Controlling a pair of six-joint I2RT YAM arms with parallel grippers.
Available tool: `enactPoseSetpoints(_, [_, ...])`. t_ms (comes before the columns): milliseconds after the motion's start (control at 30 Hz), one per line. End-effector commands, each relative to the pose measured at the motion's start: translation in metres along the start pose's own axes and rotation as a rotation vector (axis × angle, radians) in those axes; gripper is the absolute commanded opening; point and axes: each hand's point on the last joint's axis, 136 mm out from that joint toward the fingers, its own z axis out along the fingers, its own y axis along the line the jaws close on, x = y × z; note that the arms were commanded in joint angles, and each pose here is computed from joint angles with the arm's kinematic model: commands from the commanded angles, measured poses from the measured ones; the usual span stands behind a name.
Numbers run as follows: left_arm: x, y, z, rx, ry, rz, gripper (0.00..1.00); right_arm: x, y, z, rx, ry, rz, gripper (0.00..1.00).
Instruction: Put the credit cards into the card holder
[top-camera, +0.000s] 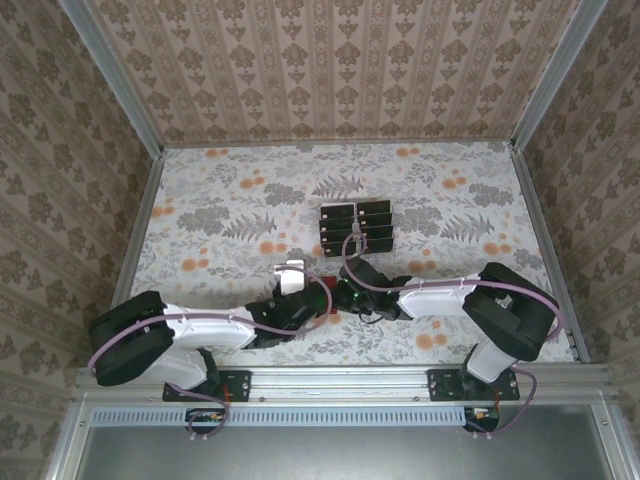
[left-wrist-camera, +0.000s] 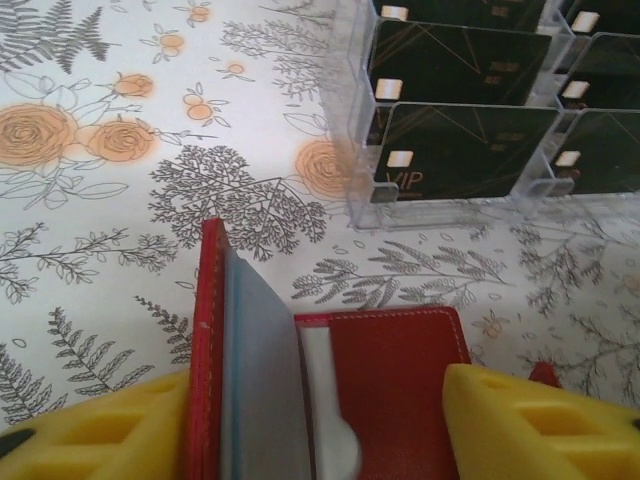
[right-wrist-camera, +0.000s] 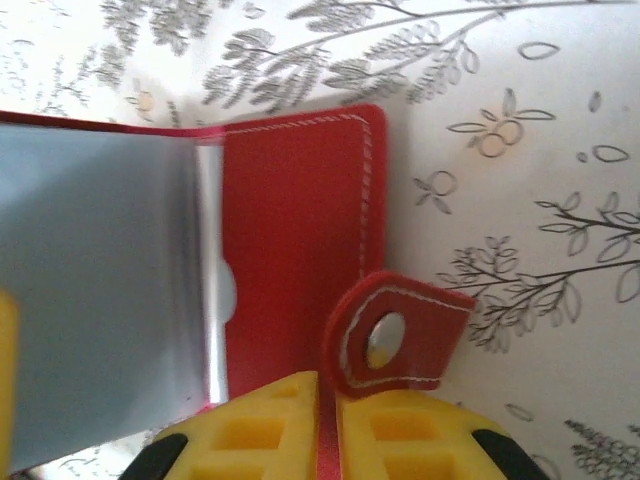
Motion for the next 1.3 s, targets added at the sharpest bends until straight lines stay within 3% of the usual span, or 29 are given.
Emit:
enactPoseSetpoints(0, [0.001,-0.005,-0.007,0.071,0.005,-0.033,0.68,-0.002,-0.013,0.007,0.026,-0.019,0.025,0.12])
enactPoseSetpoints(200, [-0.006,0.011,-0.018,0.113,-0.008,-0.125,0.75,-0.001,-0.017,0.012,0.041,-0.006,0.029,0.11])
enactPoseSetpoints(400, [-0.027,0.007,-0.018,0.282,-0.005,-0.261,0.78,0.002,-0.023,0.017,0.059,0.005,0.040,0.10])
enactPoseSetpoints(867, [-0.054,-0.078,0.000,0.661,0.070,-0.382,0.75,0.008,-0.032,0.022,0.080,0.020,0.058,0.08])
enactPoseSetpoints(1067, [-0.051,-0.054,0.006,0.559,0.049,-0.408,0.75,0.010,-0.035,0.021,0.079,0.024,0.061,0.08])
enactPoseSetpoints(1267, [-0.054,-0.022,-0.002,0.324,0.097,-0.240,0.75,0.012,-0.036,0.023,0.076,0.029,0.060,0.07])
